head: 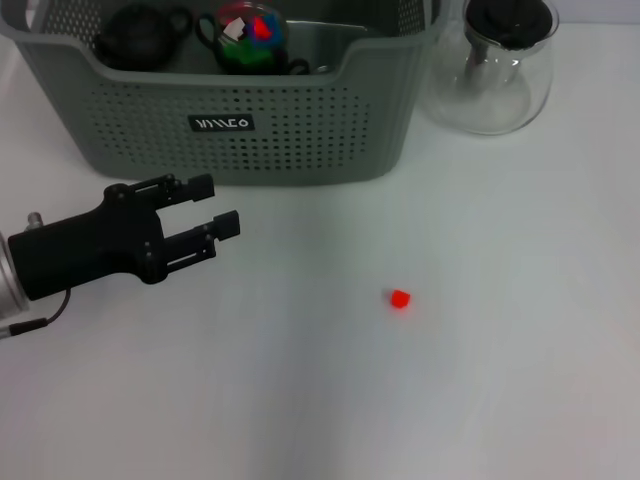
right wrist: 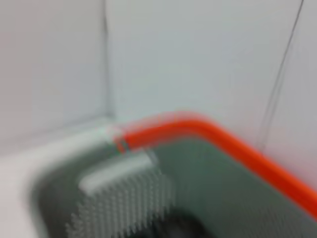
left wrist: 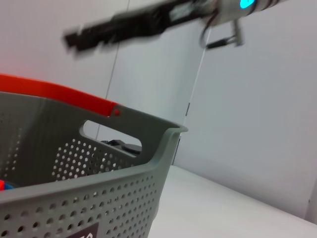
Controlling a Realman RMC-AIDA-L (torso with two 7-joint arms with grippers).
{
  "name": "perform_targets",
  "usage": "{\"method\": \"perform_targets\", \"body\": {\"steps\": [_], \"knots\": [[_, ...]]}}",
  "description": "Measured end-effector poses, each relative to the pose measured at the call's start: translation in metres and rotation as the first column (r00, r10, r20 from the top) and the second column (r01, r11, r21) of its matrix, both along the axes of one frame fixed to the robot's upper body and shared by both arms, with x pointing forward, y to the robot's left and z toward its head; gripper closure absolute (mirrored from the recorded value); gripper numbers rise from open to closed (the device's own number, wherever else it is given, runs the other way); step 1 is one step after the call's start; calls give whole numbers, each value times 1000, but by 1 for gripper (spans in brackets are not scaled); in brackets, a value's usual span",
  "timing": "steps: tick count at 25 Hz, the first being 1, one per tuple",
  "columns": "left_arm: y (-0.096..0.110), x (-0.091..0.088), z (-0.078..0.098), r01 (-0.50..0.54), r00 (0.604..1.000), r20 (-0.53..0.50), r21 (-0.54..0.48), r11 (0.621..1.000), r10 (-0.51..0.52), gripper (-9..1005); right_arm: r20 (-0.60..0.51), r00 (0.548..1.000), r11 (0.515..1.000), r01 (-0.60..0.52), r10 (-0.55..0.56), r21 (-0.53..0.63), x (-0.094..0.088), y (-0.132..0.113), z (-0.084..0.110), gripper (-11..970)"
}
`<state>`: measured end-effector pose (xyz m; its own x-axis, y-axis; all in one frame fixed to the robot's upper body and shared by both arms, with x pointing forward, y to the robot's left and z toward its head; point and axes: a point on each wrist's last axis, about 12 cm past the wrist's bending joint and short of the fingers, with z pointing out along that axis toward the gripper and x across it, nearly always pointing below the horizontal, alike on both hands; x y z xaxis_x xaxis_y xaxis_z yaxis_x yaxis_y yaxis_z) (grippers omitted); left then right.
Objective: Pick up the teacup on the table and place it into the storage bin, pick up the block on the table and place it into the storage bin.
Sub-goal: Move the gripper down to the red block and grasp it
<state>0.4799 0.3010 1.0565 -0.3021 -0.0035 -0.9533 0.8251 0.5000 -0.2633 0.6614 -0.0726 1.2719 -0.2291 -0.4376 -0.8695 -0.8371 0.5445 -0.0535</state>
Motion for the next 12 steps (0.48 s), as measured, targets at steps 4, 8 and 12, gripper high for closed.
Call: {"method": "perform_targets", "body": {"steps": [4, 8, 12], "knots": [[1, -2, -1, -4, 1000, -4, 0, 1000, 4, 346, 121, 984, 967, -152, 129, 205, -61, -64, 16, 340], [3, -1, 0, -14, 1000, 0, 1, 1000, 14, 346, 183, 949, 947, -284, 255, 152, -123, -125, -7, 320], [4, -1, 2, 0, 1000, 7, 2, 1000, 0, 346, 23, 947, 947, -320, 320, 33, -156, -160, -42, 321]]}}
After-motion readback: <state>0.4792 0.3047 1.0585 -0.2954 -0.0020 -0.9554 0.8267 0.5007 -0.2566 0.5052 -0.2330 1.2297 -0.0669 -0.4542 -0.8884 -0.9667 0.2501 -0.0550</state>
